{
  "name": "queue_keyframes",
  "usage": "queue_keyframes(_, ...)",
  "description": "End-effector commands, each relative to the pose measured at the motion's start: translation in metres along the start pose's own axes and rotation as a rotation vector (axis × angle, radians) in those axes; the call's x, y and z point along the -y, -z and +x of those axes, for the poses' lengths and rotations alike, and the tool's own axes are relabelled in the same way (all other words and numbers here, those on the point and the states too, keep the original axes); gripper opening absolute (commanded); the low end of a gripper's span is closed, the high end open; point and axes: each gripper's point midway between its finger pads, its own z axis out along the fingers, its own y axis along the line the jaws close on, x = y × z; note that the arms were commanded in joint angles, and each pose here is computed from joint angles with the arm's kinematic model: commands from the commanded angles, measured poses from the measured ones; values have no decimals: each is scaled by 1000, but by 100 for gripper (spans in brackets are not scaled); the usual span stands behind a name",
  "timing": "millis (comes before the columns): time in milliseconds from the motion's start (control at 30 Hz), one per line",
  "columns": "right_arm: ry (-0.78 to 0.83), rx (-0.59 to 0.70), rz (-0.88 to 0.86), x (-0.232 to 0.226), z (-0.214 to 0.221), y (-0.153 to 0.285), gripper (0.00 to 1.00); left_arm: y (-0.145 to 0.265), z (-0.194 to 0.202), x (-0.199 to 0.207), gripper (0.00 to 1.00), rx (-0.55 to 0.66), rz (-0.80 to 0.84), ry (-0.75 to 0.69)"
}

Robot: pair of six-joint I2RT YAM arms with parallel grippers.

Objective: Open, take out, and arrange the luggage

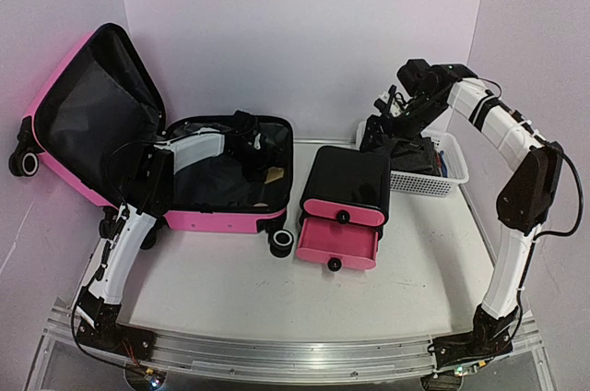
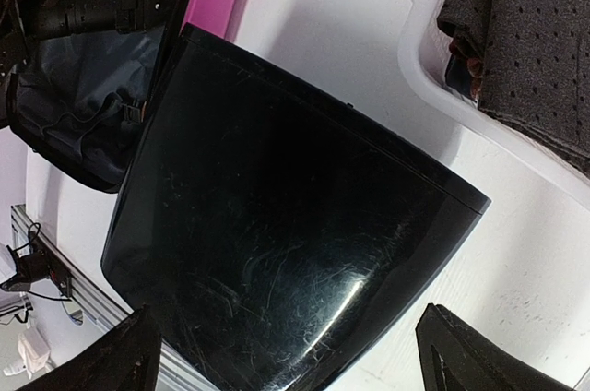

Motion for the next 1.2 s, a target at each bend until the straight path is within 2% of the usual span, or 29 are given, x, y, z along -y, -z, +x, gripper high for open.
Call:
queue_keyframes(0,14,72,-6,-6,-8,21,98,8,3,11,87,-3,-13,-32)
queue_keyframes(167,12,74,-7,-6,-8,21,98,7,8,5,79,-16,-41,-38)
queue_keyframes(400,10,78,-9,-7,-9,21,98,14,7,2,76,-14,-81,-73)
queue_keyframes(500,8,80,-9,-7,-9,21,98,17,4,7,70,-9,-69,-76)
queue_keyframes(733,7,92,-3,-6,-9,25,98,35,-12,16,64,22,-29,-61)
queue_keyframes(933,0,110,-1,-7,-12,27,98,64,-31,30,60,60,23,-42)
queue_keyframes(1167,7,144,3,-8,-19,32,98,119,-53,57,58,124,93,-43)
